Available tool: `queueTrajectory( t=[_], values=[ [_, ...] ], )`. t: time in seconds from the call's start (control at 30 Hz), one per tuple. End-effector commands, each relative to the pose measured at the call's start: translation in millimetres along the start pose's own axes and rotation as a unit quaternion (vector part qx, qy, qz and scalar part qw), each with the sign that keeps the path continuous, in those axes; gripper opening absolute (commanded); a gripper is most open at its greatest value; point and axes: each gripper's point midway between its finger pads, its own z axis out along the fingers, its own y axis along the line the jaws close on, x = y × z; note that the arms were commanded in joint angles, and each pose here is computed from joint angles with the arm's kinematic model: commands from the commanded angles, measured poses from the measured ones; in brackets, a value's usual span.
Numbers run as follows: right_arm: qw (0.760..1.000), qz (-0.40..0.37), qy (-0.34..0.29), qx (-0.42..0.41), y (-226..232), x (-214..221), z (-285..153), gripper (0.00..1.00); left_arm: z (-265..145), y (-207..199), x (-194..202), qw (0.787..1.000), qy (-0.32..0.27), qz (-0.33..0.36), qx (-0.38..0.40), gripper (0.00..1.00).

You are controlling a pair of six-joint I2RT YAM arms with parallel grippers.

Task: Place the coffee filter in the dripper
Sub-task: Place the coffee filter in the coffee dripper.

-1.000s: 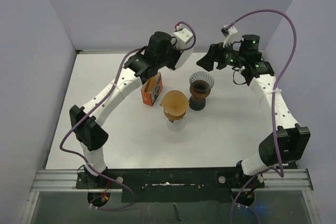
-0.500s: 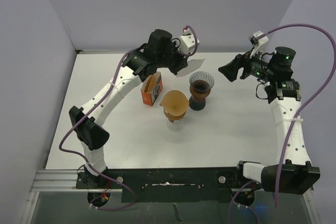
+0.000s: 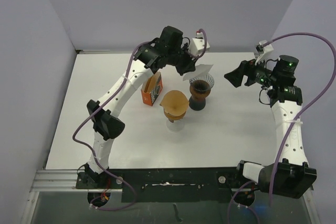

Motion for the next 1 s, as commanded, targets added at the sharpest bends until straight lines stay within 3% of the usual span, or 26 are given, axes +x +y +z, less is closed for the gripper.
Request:
queueTrajectory(
  t=[0.0,0.4,0.97],
  values=[
    [1.0,-0.018,-0.022,-0.006,6,-11,-7,0.81,-4,-15,2,0.999,0.012,0.013,0.035,0.0],
    [1.0,0.0,-0.022,-0.017,3,-3,0,0.81,18,-13,19,0.998,0.039,0.004,0.045,0.0],
    [1.0,0.014,-0.018,-0.021,0,6,8,0.81,45,-4,20,0.998,0.028,-0.032,0.035,0.29]
  ],
)
